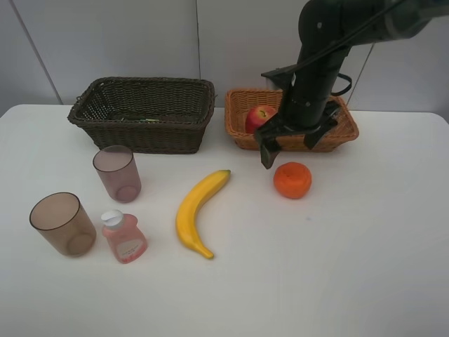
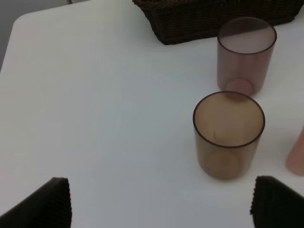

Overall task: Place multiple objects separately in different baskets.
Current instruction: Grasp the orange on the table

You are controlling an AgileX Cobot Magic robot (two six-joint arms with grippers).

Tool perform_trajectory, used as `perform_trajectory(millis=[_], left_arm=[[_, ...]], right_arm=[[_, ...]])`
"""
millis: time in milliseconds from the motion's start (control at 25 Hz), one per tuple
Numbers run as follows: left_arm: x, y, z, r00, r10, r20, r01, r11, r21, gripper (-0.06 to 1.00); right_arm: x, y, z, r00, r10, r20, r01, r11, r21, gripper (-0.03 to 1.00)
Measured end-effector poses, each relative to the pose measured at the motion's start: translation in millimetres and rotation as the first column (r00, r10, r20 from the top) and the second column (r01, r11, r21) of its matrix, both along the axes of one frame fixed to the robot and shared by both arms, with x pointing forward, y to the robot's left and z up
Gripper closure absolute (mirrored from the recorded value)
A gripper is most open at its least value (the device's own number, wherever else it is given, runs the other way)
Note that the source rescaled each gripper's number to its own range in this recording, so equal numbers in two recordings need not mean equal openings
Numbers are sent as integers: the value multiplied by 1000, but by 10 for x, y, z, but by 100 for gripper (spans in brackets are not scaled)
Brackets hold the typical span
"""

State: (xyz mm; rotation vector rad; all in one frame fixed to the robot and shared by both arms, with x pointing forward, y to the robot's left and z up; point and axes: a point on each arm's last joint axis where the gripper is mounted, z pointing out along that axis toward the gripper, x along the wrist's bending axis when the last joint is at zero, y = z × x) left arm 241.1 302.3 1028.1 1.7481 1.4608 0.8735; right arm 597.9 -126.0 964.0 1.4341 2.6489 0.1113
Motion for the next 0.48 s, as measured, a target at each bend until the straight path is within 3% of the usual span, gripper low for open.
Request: perform_trajectory(millis=[480], left_arm=[[0, 0, 0, 1000, 0, 0, 0, 1000, 0, -5]], right_arm=[[-7, -155, -234, 1000, 3, 25, -4, 1000, 19, -2]])
